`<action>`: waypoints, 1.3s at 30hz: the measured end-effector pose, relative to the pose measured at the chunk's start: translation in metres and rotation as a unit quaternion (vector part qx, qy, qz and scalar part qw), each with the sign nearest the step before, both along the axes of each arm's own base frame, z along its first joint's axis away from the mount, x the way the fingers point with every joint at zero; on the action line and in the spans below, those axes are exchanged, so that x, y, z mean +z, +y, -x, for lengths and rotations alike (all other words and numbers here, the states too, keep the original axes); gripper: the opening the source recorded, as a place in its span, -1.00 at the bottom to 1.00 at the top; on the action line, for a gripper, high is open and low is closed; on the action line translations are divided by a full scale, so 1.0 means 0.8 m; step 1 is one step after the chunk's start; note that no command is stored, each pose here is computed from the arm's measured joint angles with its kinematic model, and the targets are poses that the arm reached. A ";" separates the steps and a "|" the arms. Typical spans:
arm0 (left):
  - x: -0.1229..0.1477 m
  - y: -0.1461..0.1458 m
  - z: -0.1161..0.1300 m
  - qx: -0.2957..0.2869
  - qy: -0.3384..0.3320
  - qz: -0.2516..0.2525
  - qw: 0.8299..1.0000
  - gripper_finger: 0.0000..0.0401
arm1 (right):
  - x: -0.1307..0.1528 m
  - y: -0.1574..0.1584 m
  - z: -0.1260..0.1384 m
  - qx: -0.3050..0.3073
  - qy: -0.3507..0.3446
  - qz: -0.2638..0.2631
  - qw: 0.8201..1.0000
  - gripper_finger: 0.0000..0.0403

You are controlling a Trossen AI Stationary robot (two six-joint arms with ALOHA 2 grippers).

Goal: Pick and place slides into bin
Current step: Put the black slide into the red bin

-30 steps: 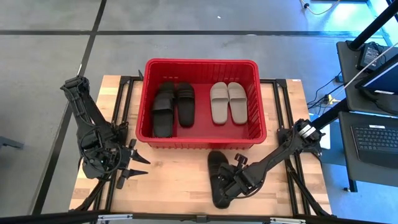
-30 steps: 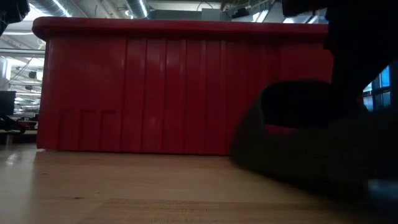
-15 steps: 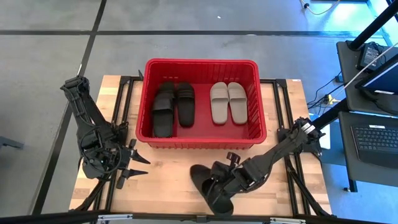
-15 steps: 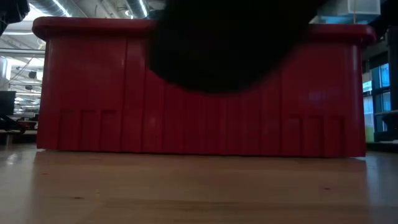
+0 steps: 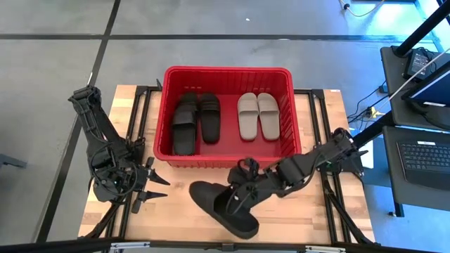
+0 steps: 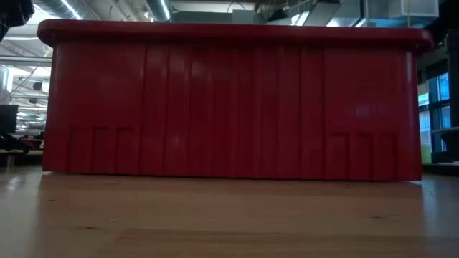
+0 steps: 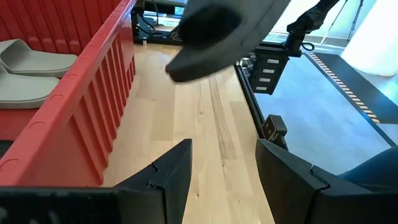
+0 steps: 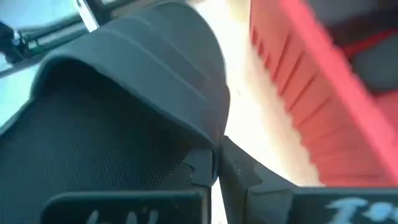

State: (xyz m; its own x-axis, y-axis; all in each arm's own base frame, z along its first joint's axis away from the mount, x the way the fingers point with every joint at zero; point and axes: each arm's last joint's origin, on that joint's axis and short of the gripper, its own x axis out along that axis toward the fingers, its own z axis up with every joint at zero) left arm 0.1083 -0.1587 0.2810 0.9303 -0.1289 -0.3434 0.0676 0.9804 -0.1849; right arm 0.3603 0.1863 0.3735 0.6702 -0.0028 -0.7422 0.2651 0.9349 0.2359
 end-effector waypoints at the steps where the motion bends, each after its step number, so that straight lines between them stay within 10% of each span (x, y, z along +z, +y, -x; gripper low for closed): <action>1: 0.000 0.000 0.000 0.000 0.000 0.000 1.000 -0.15 | 0.006 -0.003 -0.001 -0.001 -0.010 0.009 1.000 -0.92; 12: 0.000 0.000 0.000 0.000 0.000 0.000 1.000 -0.15 | 0.046 -0.064 -0.016 -0.165 -0.109 0.194 0.961 -0.93; 17: 0.000 0.000 0.000 0.000 0.000 0.000 1.000 -0.15 | 0.038 -0.113 -0.030 -0.267 -0.107 0.201 0.937 -0.93; 39: 0.000 0.024 -0.020 0.104 -0.034 -0.122 0.986 -0.15 | -0.112 -0.267 -0.123 -0.362 0.083 0.247 0.895 -0.93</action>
State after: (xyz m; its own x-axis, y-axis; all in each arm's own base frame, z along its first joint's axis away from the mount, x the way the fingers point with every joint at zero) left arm 0.1246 -0.1396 0.2812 0.9498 0.1466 -0.2763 -0.1361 0.9891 0.0569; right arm 0.4589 -0.0271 0.2841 0.2400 -0.7467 -0.6204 0.8371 0.4828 -0.2572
